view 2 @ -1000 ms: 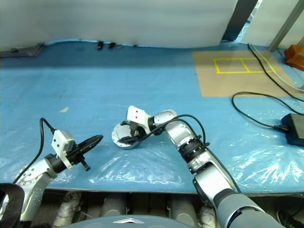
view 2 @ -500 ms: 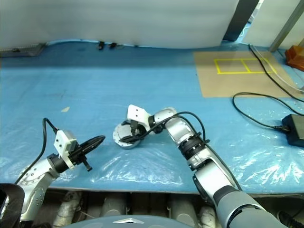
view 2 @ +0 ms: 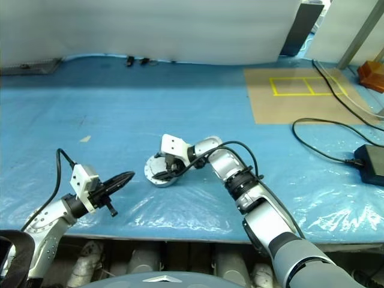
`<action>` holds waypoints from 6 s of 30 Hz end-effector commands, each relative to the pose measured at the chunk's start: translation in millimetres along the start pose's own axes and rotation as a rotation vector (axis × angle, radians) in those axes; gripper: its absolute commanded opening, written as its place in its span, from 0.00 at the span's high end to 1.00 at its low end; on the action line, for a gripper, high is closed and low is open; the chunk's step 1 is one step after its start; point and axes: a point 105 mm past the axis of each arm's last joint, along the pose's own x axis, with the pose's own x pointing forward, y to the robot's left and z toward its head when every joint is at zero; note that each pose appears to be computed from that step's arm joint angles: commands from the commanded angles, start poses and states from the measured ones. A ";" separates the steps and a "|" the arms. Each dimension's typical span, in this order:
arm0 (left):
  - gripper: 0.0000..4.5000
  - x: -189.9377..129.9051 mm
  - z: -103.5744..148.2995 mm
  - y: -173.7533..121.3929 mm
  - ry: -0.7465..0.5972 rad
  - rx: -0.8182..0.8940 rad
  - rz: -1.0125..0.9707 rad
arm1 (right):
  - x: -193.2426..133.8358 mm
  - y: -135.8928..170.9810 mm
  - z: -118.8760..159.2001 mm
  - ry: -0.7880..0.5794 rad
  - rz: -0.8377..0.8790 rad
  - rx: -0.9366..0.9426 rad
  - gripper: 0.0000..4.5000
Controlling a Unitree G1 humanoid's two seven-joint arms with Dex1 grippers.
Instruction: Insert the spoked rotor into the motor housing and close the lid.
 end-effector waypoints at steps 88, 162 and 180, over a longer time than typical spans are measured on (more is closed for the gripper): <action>1.00 53.5 -5.0 -10.9 0.302 0.116 -0.219 | -46.3 33.6 -30.5 -0.066 0.017 0.953 0.00; 0.01 38.5 39.9 30.3 -0.444 -1.067 0.164 | -54.9 -39.0 45.5 -0.806 -0.018 1.413 0.73; 0.09 56.4 45.4 23.3 -0.483 -1.130 0.113 | -45.2 -19.6 58.6 -0.764 0.097 1.337 0.73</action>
